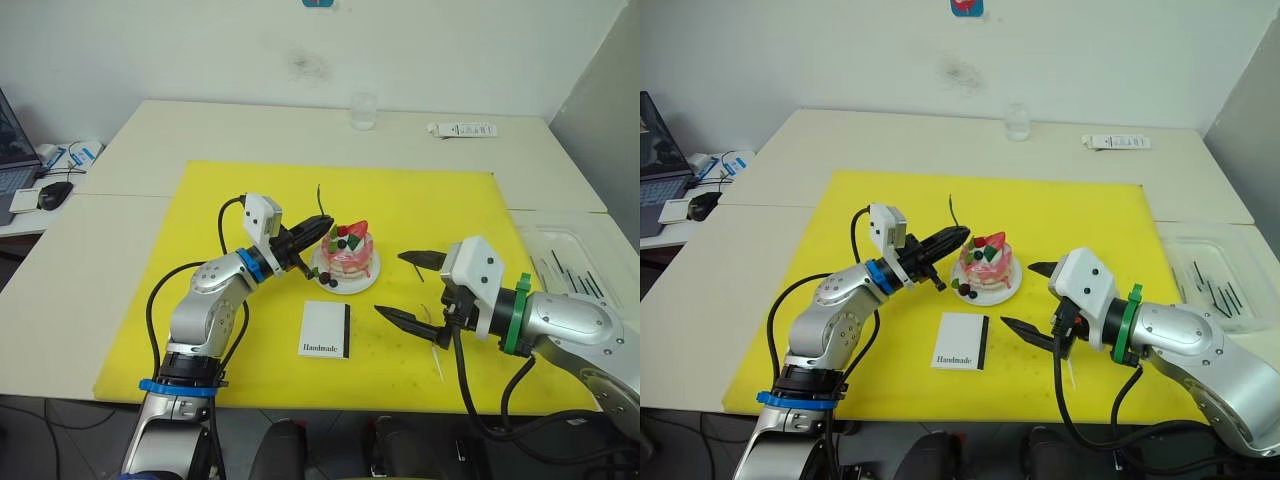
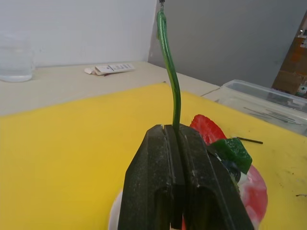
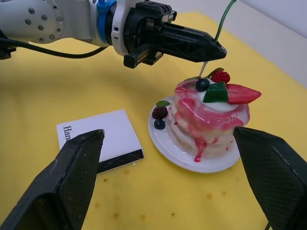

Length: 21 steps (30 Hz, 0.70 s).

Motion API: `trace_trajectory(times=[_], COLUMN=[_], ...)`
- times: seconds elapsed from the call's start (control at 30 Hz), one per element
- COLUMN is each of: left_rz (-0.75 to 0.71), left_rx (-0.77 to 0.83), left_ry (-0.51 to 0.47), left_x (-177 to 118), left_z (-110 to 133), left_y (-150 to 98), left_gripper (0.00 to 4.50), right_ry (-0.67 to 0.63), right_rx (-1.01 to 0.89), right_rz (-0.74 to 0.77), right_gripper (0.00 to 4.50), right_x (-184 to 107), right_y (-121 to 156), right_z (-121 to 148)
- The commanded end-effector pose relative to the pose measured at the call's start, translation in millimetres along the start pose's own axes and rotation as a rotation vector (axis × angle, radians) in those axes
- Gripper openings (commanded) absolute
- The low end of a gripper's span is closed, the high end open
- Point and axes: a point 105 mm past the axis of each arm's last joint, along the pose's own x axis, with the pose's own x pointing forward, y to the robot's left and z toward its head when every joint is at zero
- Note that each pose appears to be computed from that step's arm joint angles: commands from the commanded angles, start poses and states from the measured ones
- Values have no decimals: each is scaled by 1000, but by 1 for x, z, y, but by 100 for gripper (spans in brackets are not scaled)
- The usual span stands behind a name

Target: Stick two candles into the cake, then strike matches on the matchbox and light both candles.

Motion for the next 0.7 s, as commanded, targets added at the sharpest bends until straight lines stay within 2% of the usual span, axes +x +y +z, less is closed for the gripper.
trace_trajectory(times=[0.03,0.37,0.7], left_rz=[-7,17,46], left_rx=[39,37,15], left_ry=[-17,10,-35], left_x=[1,-3,-3], left_z=[0,-17,-3], left_y=[-3,1,7], left_gripper=[0,0,0], right_ry=[-44,-53,-60], right_rx=[-59,-82,-89], right_rz=[-28,-57,-58], right_gripper=[447,447,447], right_x=[-1,1,1], right_y=[0,-3,-3], right_z=[11,8,9])
